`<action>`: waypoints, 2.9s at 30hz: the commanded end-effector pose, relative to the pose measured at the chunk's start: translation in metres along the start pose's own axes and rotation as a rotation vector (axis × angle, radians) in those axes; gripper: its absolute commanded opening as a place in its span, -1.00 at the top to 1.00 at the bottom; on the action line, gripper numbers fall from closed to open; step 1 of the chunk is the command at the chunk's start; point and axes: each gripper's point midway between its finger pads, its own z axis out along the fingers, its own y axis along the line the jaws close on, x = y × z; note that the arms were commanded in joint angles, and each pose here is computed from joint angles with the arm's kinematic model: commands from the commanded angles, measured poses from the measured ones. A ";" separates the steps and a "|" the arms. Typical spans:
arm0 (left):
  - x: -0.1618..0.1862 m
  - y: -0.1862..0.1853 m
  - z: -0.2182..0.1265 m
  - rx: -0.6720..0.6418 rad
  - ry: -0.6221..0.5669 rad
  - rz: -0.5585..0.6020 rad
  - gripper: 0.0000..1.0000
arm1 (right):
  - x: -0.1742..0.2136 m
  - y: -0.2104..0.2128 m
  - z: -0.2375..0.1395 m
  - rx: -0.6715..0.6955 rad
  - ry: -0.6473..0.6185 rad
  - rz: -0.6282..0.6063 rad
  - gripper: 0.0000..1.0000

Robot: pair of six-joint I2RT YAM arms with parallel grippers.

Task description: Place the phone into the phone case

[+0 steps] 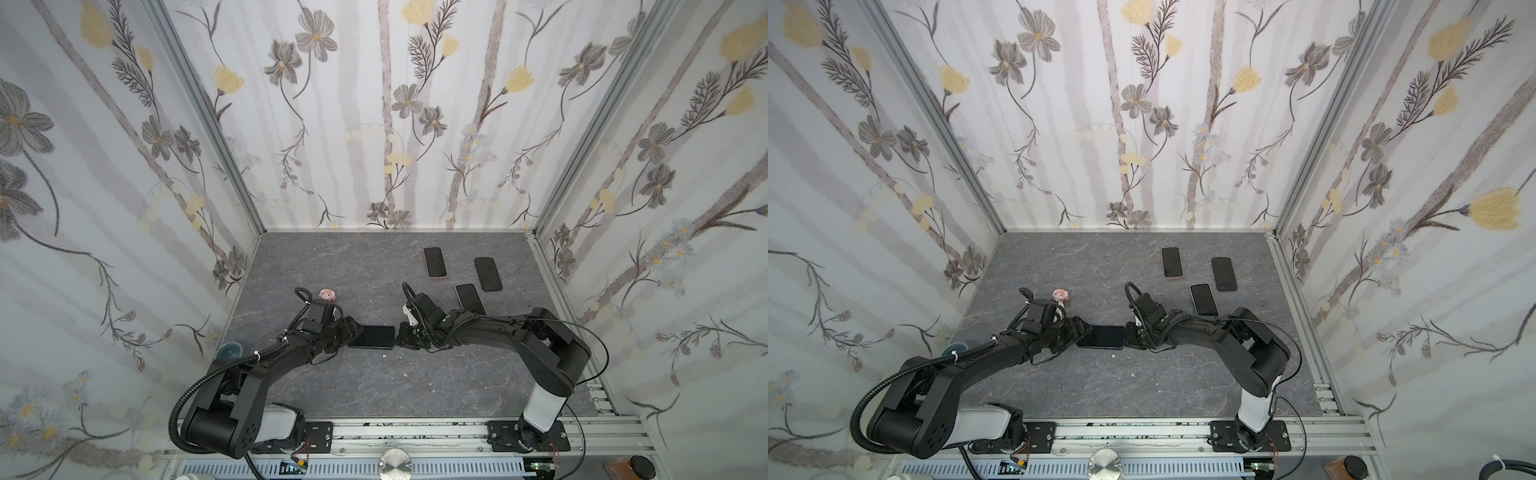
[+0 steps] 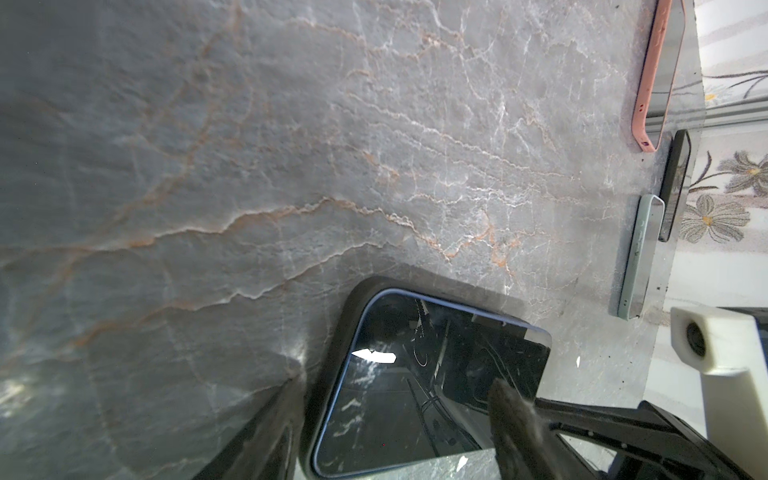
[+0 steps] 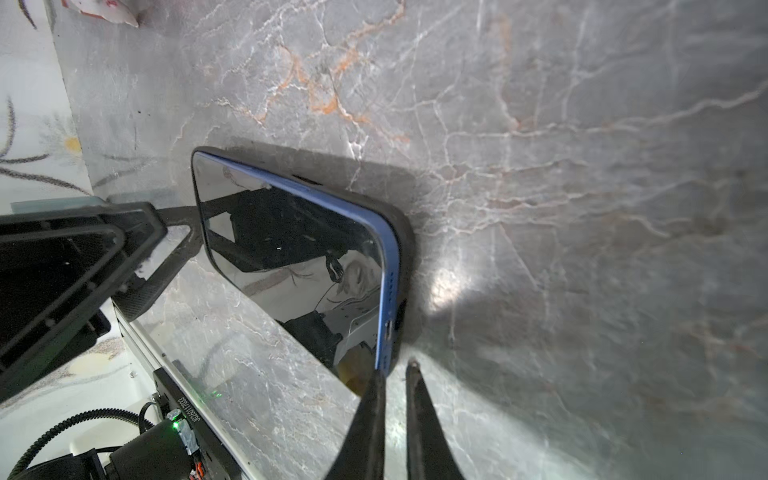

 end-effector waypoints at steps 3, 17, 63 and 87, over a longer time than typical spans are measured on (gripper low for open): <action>0.011 0.006 0.005 -0.010 0.055 -0.020 -0.45 | -0.001 0.008 0.004 -0.042 0.010 -0.004 0.90; 0.007 0.005 0.000 -0.022 0.024 -0.010 -0.45 | -0.001 -0.001 -0.007 0.000 -0.018 0.005 0.77; 0.022 0.004 0.011 -0.011 0.055 -0.042 -0.43 | 0.023 -0.044 0.029 0.205 0.129 -0.042 0.85; -0.035 -0.016 -0.009 -0.100 -0.065 0.121 -0.38 | -0.055 0.012 -0.022 0.095 -0.037 -0.112 0.62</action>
